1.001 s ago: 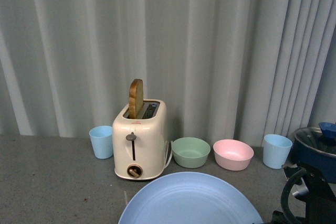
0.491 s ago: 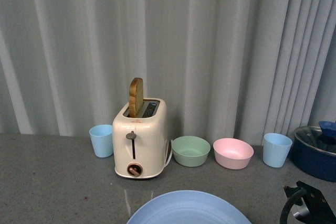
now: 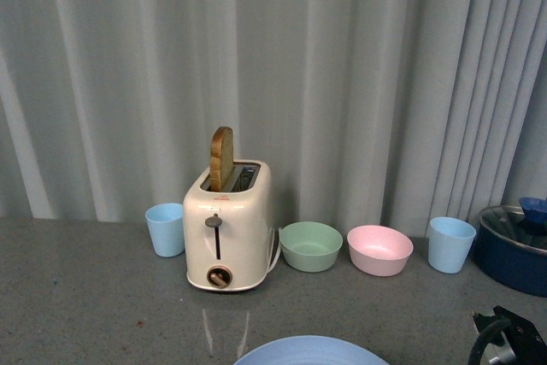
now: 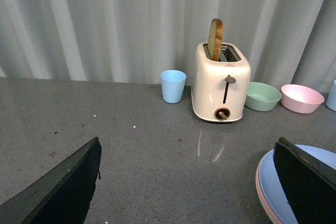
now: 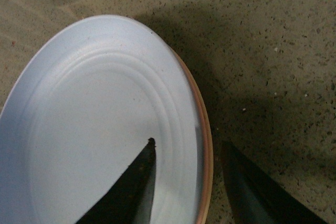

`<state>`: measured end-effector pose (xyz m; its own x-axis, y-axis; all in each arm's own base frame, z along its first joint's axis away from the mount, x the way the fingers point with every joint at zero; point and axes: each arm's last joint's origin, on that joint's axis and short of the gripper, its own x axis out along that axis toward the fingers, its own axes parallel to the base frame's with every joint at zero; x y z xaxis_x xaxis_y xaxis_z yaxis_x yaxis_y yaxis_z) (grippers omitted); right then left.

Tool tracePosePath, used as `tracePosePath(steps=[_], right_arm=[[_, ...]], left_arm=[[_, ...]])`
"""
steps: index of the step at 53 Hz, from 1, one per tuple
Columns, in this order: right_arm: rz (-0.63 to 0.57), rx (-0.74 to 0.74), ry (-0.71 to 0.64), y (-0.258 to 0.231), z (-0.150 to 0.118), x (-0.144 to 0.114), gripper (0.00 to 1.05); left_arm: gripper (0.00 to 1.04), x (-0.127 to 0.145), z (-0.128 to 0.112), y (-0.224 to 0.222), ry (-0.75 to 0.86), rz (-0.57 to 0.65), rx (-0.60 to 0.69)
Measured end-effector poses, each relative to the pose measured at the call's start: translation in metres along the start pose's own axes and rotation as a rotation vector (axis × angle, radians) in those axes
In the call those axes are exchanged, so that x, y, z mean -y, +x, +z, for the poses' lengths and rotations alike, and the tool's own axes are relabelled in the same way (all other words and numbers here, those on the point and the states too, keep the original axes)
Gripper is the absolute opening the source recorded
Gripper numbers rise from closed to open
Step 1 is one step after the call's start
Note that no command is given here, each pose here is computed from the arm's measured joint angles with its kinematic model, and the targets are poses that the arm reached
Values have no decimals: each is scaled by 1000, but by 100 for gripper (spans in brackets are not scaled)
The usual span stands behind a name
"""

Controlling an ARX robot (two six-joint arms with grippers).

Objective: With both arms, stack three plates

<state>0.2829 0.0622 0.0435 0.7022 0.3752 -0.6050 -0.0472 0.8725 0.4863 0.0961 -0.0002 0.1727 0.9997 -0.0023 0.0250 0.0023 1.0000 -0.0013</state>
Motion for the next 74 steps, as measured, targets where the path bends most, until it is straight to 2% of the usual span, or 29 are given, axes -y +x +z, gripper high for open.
tracePosePath(steps=[20, 23, 32, 42, 45, 48, 54, 68, 71, 74], right_arm=[[10, 115, 36, -52, 14, 7, 99], [3, 154, 48, -68, 18, 11, 97], [-53, 256, 63, -105, 20, 22, 97], [-137, 371, 85, -148, 8, 33, 97], [-169, 432, 19, -152, 1, 34, 92], [-196, 577, -158, -163, -7, 32, 81], [-216, 716, -359, -188, -1, 19, 62], [-240, 797, -459, -219, -11, -2, 17], [-248, 769, -455, -219, -16, -4, 3], [-277, 774, -446, -219, -19, -8, 3]], left_arm=[[98, 0, 0, 0, 0, 0, 0], [98, 0, 0, 0, 0, 0, 0], [98, 0, 0, 0, 0, 0, 0], [98, 0, 0, 0, 0, 0, 0], [98, 0, 0, 0, 0, 0, 0], [98, 0, 0, 0, 0, 0, 0], [98, 0, 0, 0, 0, 1, -2], [98, 0, 0, 0, 0, 0, 1], [98, 0, 0, 0, 0, 0, 1], [98, 0, 0, 0, 0, 0, 1]])
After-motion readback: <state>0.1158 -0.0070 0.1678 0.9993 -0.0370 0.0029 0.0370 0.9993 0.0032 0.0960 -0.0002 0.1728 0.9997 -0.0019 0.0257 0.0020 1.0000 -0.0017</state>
